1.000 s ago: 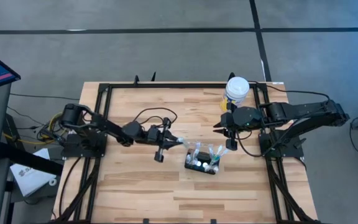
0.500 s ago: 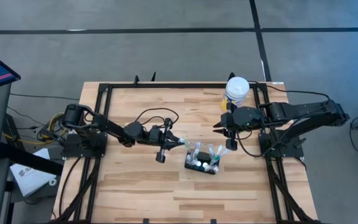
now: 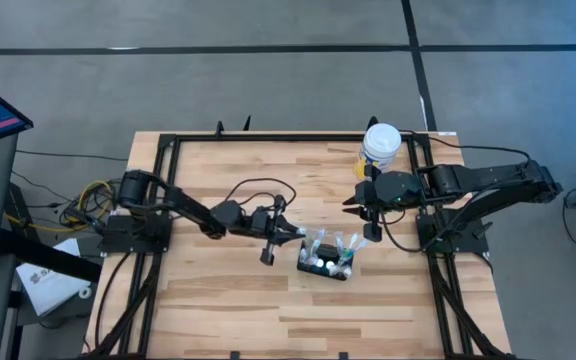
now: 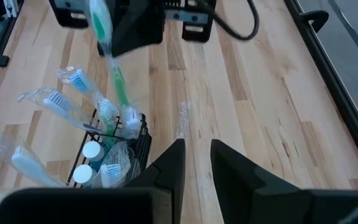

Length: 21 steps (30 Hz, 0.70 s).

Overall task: Pick & Place toothbrushing station
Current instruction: Put the green toothbrush into the mesh organizer

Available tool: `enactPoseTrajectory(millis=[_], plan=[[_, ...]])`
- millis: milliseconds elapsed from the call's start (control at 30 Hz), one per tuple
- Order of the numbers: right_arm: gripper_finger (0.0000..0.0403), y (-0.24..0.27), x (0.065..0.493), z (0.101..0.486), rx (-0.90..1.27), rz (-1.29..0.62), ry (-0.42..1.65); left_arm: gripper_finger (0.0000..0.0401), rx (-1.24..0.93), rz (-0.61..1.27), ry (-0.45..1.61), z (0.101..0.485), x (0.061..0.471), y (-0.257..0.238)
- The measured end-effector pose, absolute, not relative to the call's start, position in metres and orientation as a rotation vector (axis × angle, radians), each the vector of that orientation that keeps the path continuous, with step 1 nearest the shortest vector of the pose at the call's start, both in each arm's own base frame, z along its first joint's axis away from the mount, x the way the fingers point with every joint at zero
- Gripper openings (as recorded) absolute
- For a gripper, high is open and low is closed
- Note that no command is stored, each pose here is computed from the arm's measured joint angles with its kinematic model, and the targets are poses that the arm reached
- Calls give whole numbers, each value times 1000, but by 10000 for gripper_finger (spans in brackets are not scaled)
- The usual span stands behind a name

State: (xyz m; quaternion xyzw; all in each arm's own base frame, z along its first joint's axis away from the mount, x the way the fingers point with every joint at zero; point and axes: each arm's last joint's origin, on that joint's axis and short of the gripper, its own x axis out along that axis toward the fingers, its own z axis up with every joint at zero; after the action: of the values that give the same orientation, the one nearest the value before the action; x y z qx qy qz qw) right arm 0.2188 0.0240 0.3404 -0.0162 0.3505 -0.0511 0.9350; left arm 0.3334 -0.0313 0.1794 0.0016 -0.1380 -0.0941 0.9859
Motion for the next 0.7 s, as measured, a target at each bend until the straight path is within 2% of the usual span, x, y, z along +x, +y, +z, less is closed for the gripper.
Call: enactPoseTrajectory(millis=[700], plan=[[68,24,219,340,-33,-105,717,7,-27,-190,-139,155,343,-32]])
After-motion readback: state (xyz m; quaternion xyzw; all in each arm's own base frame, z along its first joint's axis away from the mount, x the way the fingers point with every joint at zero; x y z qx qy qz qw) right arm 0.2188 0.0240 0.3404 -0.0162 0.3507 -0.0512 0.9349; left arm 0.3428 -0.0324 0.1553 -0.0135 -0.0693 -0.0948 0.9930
